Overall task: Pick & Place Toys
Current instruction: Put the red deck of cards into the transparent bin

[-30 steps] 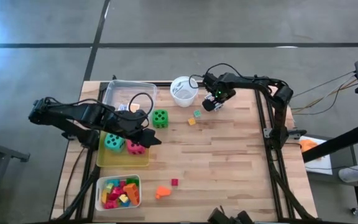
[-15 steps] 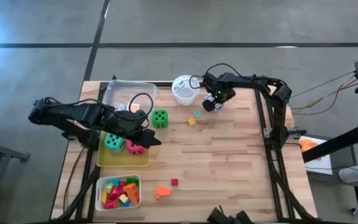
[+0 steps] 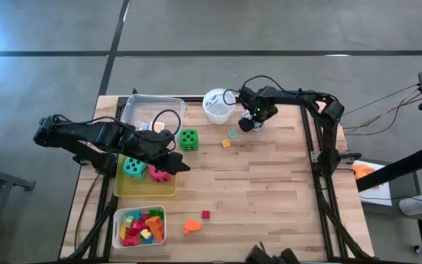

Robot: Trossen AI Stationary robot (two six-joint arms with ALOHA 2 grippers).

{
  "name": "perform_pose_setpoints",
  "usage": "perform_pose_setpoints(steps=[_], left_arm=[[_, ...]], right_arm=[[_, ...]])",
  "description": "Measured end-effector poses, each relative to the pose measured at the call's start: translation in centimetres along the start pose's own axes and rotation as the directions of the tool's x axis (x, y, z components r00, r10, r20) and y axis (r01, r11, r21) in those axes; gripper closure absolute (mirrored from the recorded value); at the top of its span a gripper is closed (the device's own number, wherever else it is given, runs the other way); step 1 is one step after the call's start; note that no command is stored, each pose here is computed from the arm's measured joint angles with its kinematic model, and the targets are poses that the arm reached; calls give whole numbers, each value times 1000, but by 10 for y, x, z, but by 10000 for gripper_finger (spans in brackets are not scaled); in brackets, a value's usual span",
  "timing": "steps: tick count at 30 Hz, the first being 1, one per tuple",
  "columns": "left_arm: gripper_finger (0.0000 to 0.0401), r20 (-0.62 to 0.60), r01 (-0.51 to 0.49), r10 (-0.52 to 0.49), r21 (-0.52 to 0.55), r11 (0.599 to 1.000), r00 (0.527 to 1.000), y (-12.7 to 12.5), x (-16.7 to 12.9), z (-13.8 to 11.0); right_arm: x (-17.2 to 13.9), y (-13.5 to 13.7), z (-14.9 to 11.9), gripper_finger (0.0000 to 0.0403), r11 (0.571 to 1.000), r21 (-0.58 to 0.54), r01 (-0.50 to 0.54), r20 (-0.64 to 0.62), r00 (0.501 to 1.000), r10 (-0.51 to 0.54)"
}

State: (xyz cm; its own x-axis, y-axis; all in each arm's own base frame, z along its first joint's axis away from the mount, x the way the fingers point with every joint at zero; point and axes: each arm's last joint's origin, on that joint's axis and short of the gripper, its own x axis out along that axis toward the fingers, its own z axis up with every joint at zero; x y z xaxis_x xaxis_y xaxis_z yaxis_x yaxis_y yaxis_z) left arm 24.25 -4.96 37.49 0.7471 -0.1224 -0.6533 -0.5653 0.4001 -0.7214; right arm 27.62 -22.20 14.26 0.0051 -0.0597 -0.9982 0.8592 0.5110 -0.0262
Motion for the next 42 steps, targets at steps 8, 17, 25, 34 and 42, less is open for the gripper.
perform_pose_setpoints(steps=[8,17,25,34,42], left_arm=[[181,0,0,0,1,1000,1000,0,0,0],[181,-20,6,-6,-15,1000,1000,0,0,-1],[181,-43,12,-13,-19,1000,999,0,0,-1],[181,-40,11,-12,-20,1000,999,0,0,-1],[181,107,-13,20,-63,998,994,1,0,6]], right_arm=[[-14,-5,-10,133,999,-32,26,-44,999,-27],[-20,-6,-17,127,997,-67,33,-93,995,-39],[-36,-7,-21,124,996,-84,-19,-74,997,13],[-66,-12,-31,123,994,-104,-46,-25,999,43],[-123,-12,-67,122,969,-212,-126,34,990,136]])
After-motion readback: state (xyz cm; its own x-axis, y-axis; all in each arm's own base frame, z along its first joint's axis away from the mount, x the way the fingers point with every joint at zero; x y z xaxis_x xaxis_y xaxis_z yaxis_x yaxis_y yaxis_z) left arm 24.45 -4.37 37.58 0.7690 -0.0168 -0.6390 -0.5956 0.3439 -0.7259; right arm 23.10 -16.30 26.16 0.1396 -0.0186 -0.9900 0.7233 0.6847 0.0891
